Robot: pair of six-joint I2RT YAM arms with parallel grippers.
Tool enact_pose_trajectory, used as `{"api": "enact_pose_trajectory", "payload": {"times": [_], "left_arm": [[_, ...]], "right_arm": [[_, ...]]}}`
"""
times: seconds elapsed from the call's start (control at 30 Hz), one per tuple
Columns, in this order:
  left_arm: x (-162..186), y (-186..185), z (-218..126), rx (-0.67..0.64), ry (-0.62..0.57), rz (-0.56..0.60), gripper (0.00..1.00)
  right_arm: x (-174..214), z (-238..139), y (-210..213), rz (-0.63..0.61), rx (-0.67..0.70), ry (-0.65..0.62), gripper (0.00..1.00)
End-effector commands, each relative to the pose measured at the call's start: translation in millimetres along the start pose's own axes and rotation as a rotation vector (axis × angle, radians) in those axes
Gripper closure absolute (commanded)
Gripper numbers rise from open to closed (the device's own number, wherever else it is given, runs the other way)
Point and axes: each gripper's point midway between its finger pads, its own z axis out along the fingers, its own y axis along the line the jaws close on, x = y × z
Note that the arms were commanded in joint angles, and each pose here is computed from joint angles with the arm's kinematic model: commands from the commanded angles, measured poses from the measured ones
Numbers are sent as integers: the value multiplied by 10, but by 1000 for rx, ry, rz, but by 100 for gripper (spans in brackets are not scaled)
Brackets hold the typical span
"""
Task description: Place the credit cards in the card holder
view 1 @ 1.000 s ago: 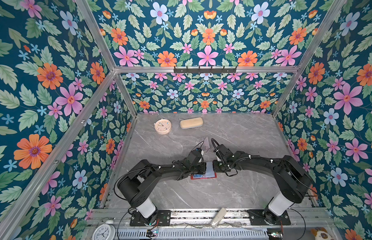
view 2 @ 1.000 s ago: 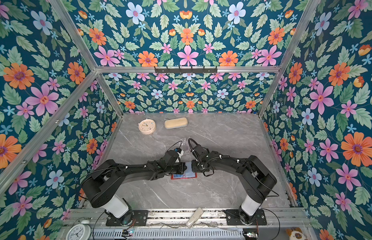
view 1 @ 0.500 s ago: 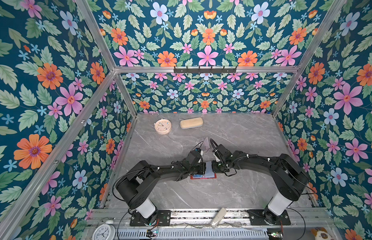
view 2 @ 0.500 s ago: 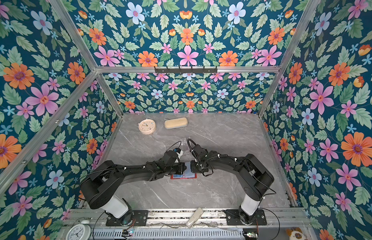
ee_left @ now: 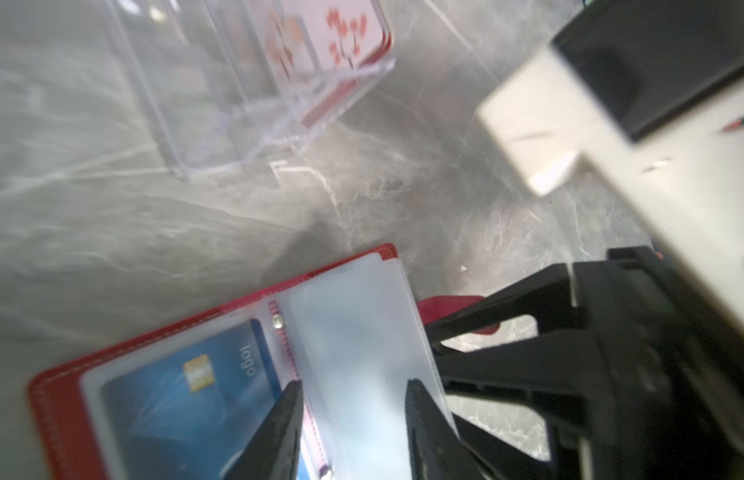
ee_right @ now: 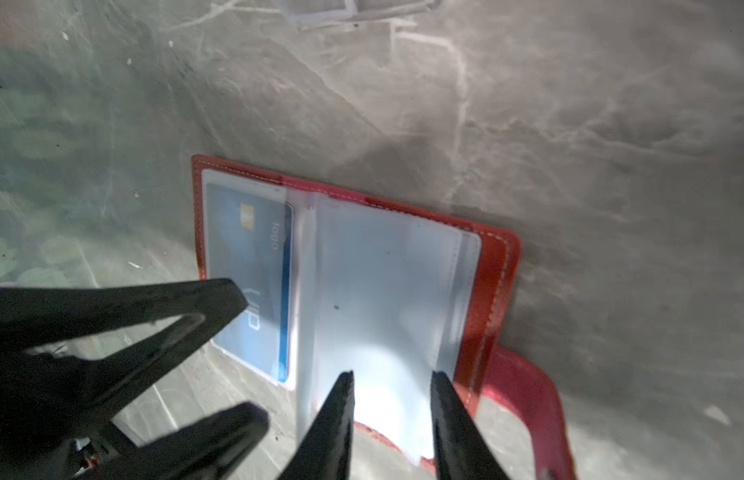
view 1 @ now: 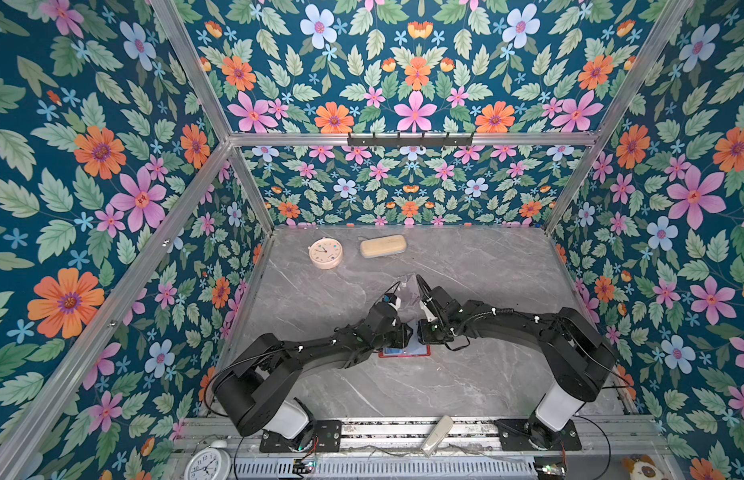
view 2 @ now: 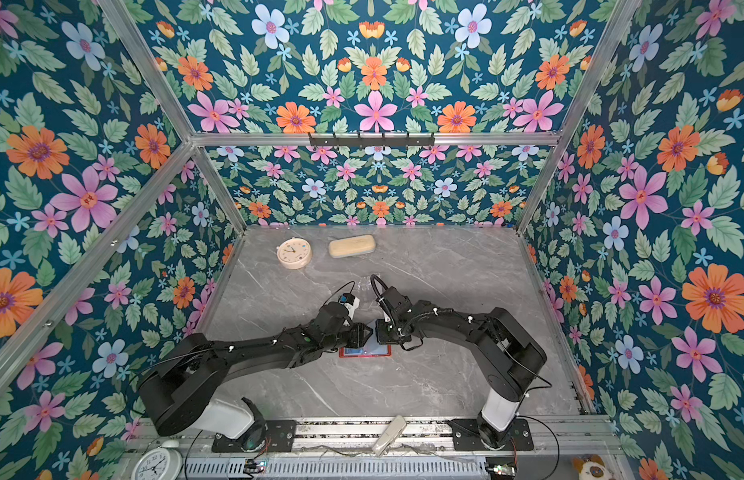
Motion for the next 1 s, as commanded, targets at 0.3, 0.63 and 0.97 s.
{"api": "enact_pose_trajectory", "payload": {"times": [0.3, 0.63, 0.97], "left_arm": [[-160, 365, -424, -197, -143, 39, 52], [-93, 420, -476, -204, -141, 52, 53], [-85, 465, -503, -221, -152, 48, 53]], "right_arm": [[-61, 46, 344, -82, -82, 14, 62], [-65, 92, 369, -112, -37, 26, 55], [-56, 73, 216, -159, 109, 33, 39]]}}
